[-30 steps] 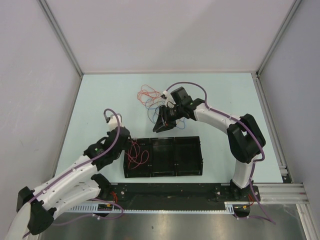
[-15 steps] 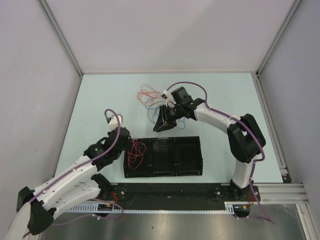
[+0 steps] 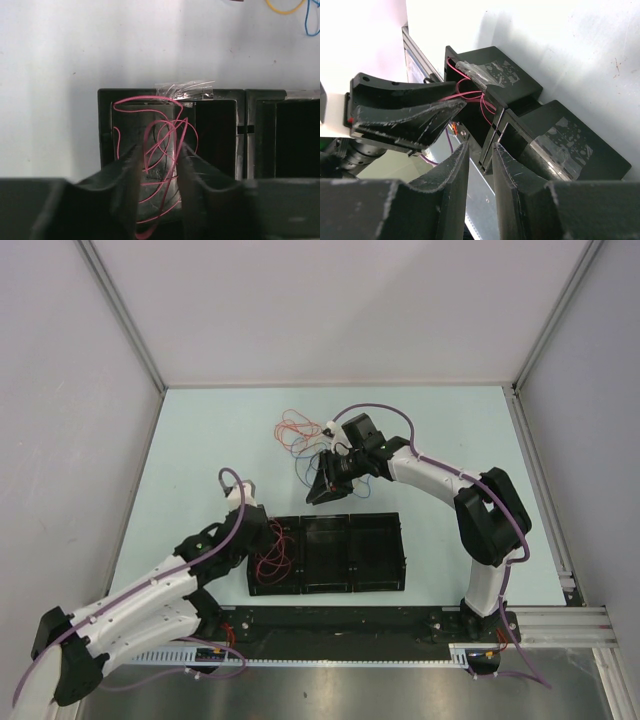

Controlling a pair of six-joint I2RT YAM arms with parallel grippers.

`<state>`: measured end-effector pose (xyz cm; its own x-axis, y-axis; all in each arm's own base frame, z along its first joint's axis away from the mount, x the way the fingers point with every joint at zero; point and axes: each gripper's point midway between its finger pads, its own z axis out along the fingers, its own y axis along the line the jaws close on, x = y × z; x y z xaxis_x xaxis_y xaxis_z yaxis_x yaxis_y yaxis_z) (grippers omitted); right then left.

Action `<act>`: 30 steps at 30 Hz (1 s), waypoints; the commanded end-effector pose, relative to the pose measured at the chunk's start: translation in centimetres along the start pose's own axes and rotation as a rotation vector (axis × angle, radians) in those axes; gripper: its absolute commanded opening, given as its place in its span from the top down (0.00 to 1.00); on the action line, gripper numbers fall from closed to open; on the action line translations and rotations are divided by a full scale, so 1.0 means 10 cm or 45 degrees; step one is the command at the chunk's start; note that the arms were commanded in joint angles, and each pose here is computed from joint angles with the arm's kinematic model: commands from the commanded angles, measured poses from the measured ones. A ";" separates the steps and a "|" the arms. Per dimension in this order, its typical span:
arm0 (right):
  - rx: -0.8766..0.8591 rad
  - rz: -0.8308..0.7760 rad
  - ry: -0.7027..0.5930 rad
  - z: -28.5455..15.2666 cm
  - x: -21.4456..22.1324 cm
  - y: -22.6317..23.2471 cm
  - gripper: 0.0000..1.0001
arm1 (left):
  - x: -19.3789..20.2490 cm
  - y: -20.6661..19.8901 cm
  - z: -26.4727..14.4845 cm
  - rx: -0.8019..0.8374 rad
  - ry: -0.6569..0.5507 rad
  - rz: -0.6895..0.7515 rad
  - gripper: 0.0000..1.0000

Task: Untangle the cables

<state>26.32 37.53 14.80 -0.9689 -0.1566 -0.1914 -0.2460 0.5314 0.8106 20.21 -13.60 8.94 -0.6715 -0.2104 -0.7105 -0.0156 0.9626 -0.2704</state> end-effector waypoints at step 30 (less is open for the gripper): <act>0.176 -0.054 -0.225 -0.65 -0.37 -0.28 0.71 | -1.30 -0.66 -0.14 0.057 -0.212 0.135 0.00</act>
<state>30.17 33.12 14.96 -0.9706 -0.0544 -0.2346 -0.2191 0.6038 0.7664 25.02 -14.32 18.08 -0.5922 -0.1040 -0.7990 -0.0018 0.9918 -0.1278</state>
